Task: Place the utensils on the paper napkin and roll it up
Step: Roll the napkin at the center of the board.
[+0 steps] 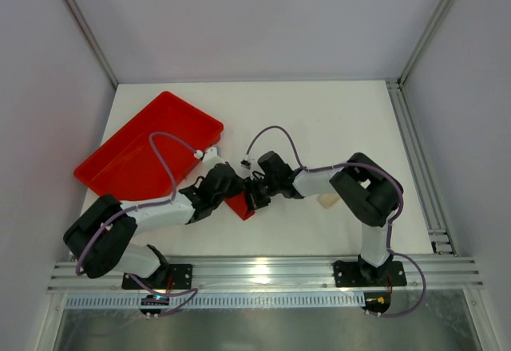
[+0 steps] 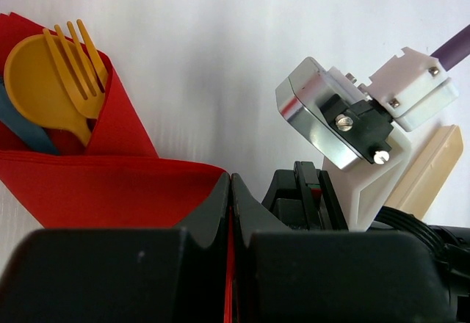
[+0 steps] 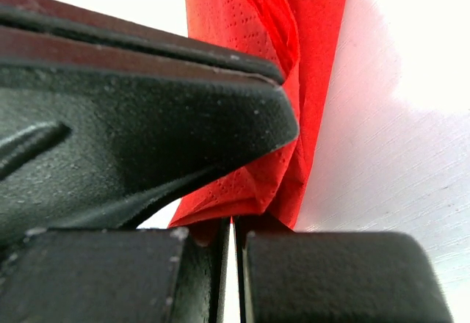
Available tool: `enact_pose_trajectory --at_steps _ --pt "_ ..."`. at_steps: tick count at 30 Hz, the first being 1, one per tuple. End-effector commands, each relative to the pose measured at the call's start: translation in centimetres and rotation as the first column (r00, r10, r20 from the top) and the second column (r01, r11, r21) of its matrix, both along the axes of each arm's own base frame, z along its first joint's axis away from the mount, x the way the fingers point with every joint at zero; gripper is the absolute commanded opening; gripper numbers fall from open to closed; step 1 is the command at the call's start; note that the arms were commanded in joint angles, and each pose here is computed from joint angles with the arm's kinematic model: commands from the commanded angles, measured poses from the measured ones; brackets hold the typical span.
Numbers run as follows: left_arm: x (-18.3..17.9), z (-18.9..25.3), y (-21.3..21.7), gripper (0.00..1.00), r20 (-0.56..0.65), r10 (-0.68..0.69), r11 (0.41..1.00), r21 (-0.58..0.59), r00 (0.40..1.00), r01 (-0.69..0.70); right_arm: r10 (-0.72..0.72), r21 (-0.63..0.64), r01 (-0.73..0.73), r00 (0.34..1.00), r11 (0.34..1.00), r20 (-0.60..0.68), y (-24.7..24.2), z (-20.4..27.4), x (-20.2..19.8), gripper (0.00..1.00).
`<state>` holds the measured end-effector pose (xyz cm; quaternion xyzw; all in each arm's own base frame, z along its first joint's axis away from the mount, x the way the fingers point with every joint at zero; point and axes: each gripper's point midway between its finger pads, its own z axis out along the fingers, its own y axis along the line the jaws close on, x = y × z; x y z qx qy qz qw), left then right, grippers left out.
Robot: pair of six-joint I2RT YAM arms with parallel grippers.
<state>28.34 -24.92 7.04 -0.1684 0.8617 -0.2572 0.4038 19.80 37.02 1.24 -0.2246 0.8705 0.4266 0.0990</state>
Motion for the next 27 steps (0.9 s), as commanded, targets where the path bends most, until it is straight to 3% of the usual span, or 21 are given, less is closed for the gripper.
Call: enact_pose_trajectory --at_steps 1,27 --pt "1.0 2.2 -1.7 0.00 0.085 -0.011 0.997 -0.080 0.996 0.017 -0.018 -0.242 0.012 1.000 0.970 -0.025 -4.5 -5.9 -1.9 0.04" --pt "-0.2 -3.5 0.7 0.00 -0.083 0.071 0.996 0.063 0.994 -0.065 -0.033 -0.163 0.036 0.999 0.986 0.020 -3.5 -1.8 -1.3 0.04"
